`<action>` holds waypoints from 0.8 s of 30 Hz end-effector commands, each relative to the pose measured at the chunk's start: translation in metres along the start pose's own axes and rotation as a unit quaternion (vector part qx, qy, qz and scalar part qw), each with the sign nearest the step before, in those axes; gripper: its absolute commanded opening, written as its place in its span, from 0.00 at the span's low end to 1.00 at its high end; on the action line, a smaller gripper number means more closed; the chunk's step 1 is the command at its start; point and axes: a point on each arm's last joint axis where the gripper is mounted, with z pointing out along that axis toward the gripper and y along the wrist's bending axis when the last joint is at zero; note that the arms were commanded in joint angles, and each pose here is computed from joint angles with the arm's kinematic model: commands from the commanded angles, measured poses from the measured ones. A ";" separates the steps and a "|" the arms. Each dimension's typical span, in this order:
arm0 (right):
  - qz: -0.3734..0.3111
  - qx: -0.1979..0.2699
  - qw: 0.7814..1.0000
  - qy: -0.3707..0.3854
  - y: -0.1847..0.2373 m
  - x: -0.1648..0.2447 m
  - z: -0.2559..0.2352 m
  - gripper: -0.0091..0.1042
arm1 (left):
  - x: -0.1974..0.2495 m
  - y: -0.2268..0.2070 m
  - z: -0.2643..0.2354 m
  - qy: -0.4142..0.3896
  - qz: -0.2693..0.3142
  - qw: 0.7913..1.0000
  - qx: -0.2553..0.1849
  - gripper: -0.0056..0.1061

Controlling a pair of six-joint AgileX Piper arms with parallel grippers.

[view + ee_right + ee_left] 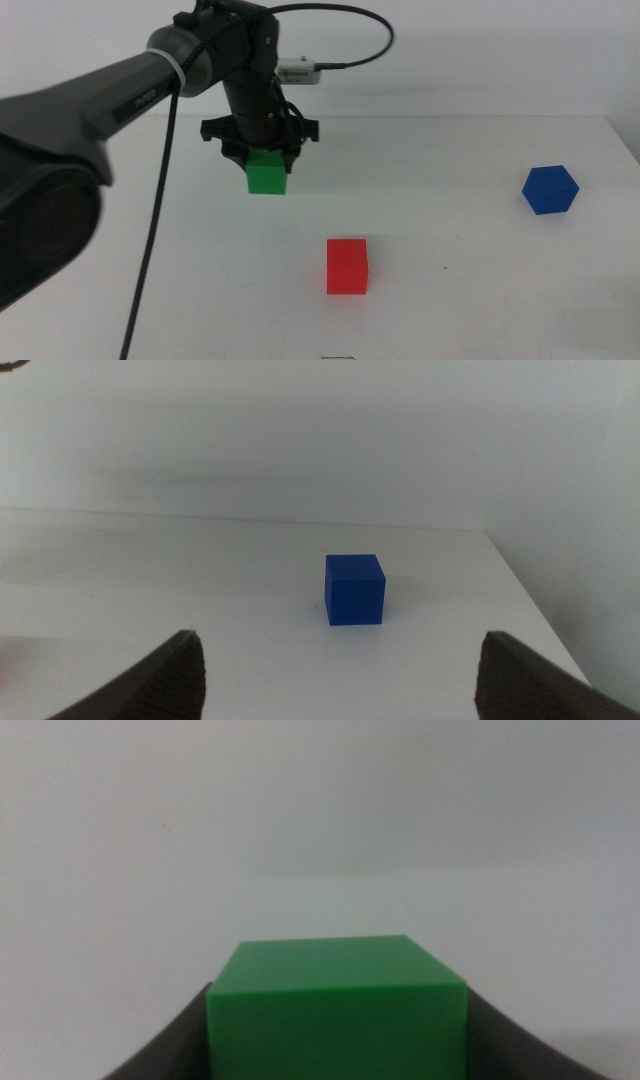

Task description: Stack red cubes first, then green, then blue cubes in a specific spot.

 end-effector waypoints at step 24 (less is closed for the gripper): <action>-0.009 -0.001 0.999 -0.050 0.000 -0.011 -0.002 0.89 | 0.104 -0.103 -0.099 -0.080 -0.017 0.995 0.049 0.04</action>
